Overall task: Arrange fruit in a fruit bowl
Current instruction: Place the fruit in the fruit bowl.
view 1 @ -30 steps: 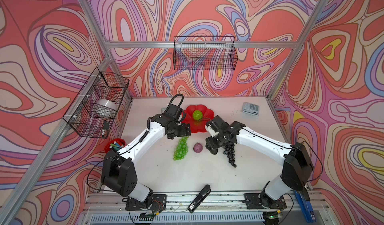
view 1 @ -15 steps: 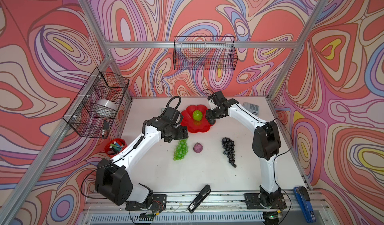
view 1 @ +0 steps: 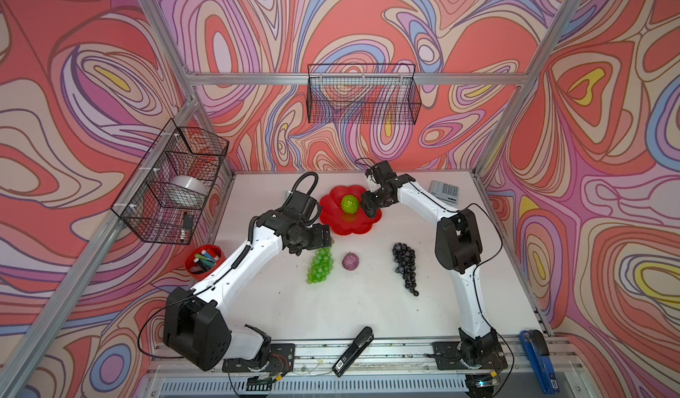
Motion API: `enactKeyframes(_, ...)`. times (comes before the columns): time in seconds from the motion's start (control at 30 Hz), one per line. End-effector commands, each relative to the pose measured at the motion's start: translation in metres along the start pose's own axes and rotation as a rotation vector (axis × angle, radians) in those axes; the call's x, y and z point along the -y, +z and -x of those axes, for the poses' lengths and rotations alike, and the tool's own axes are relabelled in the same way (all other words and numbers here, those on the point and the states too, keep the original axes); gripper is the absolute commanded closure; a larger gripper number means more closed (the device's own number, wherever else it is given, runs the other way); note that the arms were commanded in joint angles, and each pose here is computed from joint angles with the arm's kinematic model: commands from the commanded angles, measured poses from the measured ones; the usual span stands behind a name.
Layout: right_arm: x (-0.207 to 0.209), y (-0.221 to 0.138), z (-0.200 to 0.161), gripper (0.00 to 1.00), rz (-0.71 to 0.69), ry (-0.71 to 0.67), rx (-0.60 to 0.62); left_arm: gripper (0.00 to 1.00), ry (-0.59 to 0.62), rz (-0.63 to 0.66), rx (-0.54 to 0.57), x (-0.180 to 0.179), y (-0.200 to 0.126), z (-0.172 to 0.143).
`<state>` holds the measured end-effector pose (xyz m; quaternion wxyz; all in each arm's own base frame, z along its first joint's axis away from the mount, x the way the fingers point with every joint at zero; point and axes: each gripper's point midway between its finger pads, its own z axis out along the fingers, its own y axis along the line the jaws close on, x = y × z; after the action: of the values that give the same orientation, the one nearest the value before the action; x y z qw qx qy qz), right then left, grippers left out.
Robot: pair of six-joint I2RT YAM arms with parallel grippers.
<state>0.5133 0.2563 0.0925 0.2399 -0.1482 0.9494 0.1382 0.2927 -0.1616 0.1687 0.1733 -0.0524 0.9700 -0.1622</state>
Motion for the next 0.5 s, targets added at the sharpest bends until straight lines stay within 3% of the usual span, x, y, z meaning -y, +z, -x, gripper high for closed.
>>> enactKeyframes(0.0,0.006,0.019,-0.007,0.53,0.007,0.027,-0.013,0.10,-0.018,0.034,-0.022,-0.009,0.000,-0.009)
enactKeyframes(0.47,0.008,0.037,-0.012,0.46,0.011,0.054,-0.031,0.08,-0.019,0.022,-0.017,-0.006,-0.005,-0.008)
